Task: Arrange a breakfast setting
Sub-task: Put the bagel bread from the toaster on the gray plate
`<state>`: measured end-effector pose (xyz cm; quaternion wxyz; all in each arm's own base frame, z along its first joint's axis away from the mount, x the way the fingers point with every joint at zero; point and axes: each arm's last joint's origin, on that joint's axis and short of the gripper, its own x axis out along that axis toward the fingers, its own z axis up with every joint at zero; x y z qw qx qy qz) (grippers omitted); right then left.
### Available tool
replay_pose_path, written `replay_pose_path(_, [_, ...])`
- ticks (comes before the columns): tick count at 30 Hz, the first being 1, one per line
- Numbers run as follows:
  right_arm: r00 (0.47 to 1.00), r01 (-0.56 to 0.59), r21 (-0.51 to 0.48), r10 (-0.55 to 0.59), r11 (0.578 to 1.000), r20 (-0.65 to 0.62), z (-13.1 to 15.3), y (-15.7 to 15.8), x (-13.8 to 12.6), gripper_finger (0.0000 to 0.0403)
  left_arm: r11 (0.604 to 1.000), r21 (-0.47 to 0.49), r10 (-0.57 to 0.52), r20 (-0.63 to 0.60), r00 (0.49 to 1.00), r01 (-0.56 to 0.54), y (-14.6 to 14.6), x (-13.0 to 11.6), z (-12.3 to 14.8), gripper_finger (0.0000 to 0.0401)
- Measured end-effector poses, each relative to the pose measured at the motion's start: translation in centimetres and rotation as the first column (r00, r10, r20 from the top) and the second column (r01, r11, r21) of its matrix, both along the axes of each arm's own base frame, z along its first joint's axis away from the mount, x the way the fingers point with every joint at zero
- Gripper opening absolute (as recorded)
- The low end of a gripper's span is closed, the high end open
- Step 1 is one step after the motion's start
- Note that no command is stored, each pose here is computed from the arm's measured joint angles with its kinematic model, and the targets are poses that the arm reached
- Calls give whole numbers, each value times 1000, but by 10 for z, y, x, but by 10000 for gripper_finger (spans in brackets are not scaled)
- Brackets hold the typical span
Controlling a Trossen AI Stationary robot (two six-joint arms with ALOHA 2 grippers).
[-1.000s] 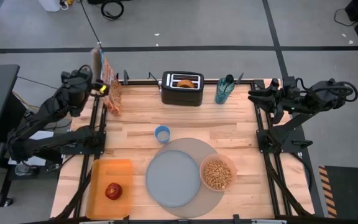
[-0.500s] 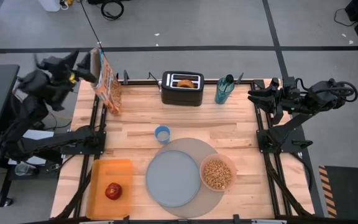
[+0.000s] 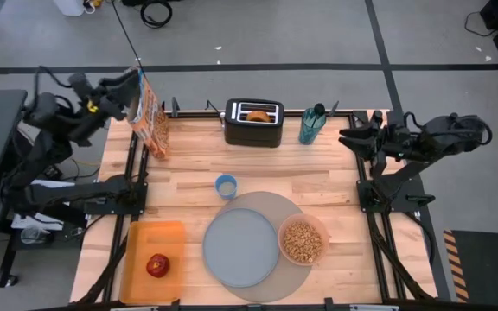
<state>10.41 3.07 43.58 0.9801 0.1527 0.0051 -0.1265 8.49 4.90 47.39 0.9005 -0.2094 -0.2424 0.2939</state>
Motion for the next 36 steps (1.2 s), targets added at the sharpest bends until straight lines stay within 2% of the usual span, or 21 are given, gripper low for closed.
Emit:
replay_pose_path(4, [1000,-10,3,10,1000,-11,-1,2,16,129,997,-1,-77,-8,997,77,1,22,-1,159])
replay_pose_path(9, [996,-20,42,23,999,-82,-8,0,50,129,988,-13,-153,-62,986,152,-1,44,-6,145])
replay_pose_path(16, [983,30,55,-20,998,-180,-20,-17,110,129,947,-14,-322,-90,943,322,-7,43,-9,144])
replay_pose_path(20, [975,23,96,-1,995,-223,-32,-34,145,129,936,-25,-351,-129,928,351,-6,47,-12,144])
replay_pose_path(25, [966,47,136,-10,990,-258,-46,-57,184,129,901,36,-415,-228,881,433,-4,66,-18,144])
replay_pose_path(27, [963,29,175,19,984,-267,-47,-66,197,129,894,38,-427,-235,873,447,-4,73,-19,144])
replay_pose_path(29, [957,9,198,49,980,-286,-49,-74,208,129,890,57,-426,-245,871,452,-4,77,-19,144])
replay_pose_path(36, [921,5,153,55,988,-386,-58,-112,230,130,888,103,-402,-296,867,447,-5,76,-23,144])
